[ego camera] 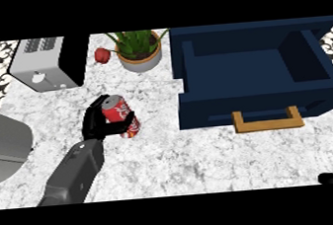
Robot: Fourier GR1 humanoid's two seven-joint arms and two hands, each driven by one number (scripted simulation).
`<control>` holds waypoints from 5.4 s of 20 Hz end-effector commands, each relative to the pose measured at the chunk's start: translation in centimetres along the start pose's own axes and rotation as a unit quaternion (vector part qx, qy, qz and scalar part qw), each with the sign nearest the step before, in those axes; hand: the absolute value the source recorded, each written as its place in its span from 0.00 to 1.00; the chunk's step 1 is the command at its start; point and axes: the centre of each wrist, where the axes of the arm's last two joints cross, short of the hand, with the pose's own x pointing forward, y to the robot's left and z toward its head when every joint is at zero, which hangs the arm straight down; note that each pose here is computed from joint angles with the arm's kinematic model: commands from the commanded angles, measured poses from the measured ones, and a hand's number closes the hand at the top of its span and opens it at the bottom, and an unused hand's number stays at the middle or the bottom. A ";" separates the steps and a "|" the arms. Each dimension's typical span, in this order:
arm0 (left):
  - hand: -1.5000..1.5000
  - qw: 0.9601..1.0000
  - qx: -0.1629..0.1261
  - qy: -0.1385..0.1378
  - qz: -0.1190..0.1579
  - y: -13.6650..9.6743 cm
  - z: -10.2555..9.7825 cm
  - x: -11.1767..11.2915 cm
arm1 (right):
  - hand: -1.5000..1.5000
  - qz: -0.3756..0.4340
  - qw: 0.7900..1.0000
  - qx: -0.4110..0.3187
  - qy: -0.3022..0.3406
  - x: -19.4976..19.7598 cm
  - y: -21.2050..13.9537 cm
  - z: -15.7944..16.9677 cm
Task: Pick up the can, place it into the drawer and close the drawer
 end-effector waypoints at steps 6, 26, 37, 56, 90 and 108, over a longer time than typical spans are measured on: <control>1.00 0.998 -0.068 -0.011 0.008 -1.6 -3.3 3.8 | 0.00 0.006 1.000 -0.018 0.000 -0.7 -0.1 0.9; 1.00 0.987 -0.142 -0.066 -0.023 -19.0 -5.6 23.7 | 0.00 0.015 1.000 -0.027 -0.006 1.6 -0.3 0.1; 1.00 0.985 -0.156 -0.052 -0.050 -24.5 -6.4 31.3 | 0.00 0.006 1.000 -0.018 -0.006 2.7 -0.2 -0.6; 1.00 0.984 -0.108 -0.060 -0.128 -27.8 -8.2 31.3 | 0.00 0.002 1.000 0.009 -0.028 3.4 1.3 -2.5; 0.00 0.995 -0.030 -0.077 -0.063 -29.5 -7.8 34.3 | 0.00 0.368 0.913 0.118 -0.130 -0.2 7.6 -10.3; 0.00 0.995 -0.032 -0.068 -0.066 -25.5 -10.0 35.6 | 0.00 0.502 0.848 0.119 -0.120 -12.3 13.8 -15.9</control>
